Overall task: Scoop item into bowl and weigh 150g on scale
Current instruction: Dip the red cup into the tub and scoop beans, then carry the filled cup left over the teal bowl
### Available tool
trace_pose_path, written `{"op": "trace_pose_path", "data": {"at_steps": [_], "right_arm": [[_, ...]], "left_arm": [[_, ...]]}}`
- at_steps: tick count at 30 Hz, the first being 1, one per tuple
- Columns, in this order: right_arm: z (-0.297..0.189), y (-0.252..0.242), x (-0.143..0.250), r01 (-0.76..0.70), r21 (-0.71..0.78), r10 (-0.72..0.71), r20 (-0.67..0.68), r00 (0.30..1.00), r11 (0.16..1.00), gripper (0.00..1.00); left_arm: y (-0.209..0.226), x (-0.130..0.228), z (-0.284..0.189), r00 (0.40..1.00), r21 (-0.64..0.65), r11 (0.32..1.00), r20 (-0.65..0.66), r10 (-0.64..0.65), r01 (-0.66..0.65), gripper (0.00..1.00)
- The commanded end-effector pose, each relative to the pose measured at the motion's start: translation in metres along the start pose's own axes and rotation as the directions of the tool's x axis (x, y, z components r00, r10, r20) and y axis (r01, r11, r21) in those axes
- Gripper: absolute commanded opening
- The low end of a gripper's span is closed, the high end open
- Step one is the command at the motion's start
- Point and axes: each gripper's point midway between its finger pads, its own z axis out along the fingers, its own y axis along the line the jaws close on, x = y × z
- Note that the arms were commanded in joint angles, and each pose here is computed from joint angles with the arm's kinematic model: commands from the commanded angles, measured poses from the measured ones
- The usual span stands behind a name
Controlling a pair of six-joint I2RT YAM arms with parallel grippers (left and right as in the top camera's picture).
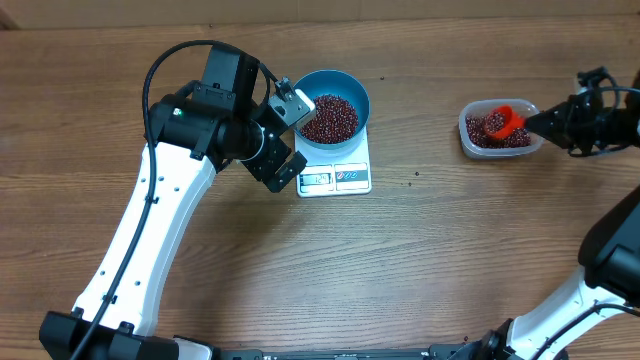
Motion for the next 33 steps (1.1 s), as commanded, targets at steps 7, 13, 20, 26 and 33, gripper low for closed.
{"op": "trace_pose_path", "data": {"at_steps": [7, 13, 20, 26, 33], "right_arm": [[-0.012, 0.027, -0.001, 0.034, -0.208, -0.026, 0.044, 0.999, 0.978, 0.04], [-0.010, 0.045, 0.004, 0.061, -0.277, -0.054, 0.032, 0.998, 0.959, 0.04], [0.006, 0.068, 0.011, 0.098, -0.298, -0.105, -0.009, 0.994, 0.950, 0.04], [0.018, 0.107, 0.015, 0.172, -0.319, -0.195, -0.042, 0.980, 0.932, 0.04], [0.026, 0.166, 0.022, 0.274, -0.354, -0.317, -0.070, 0.946, 0.894, 0.04]], "left_arm": [[0.001, 0.002, 0.003, 1.000, 0.004, 1.000, -0.008, 0.010, -0.010, 1.00], [0.001, 0.002, 0.003, 1.000, 0.004, 1.000, -0.008, 0.010, -0.010, 0.99], [0.001, 0.002, 0.003, 1.000, 0.004, 1.000, -0.008, 0.010, -0.010, 1.00], [0.001, 0.002, 0.003, 1.000, 0.004, 1.000, -0.008, 0.010, -0.010, 0.99], [0.001, 0.002, 0.003, 1.000, 0.004, 1.000, -0.008, 0.010, -0.010, 1.00]]}}
